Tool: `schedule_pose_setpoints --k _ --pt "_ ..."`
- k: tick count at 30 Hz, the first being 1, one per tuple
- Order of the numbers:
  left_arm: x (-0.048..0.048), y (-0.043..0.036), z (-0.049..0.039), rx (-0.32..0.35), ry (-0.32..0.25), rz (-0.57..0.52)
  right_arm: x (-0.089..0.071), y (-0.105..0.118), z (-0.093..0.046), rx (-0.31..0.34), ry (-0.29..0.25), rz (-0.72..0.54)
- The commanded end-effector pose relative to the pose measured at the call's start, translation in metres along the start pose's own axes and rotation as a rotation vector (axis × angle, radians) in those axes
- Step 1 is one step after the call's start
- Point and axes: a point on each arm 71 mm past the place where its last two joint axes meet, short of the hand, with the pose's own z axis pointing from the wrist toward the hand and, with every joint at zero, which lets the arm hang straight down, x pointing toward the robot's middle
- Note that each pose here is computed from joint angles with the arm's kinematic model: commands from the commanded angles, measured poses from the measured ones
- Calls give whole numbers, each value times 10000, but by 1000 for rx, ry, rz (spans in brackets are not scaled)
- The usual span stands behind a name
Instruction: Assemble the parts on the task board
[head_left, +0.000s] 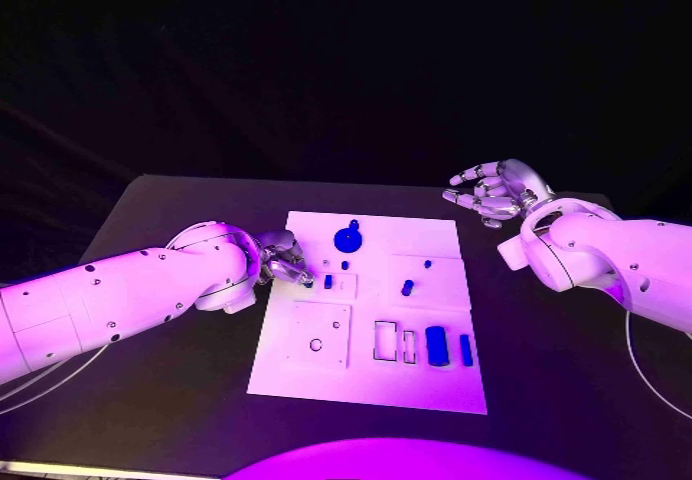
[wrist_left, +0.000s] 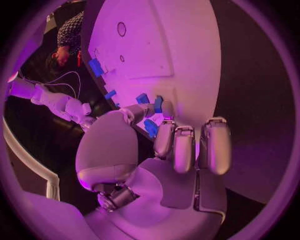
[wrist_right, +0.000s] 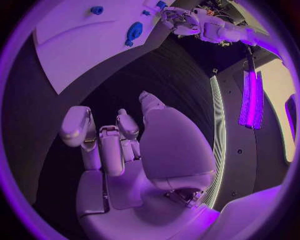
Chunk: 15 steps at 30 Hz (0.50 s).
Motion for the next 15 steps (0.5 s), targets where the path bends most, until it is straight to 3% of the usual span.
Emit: schedule_pose_setpoints --k 1,15 --pt "149 25 26 -32 75 8 8 8 -4 -12 8 -6" --pt "151 20 38 -44 76 9 7 10 -8 -13 6 -5"
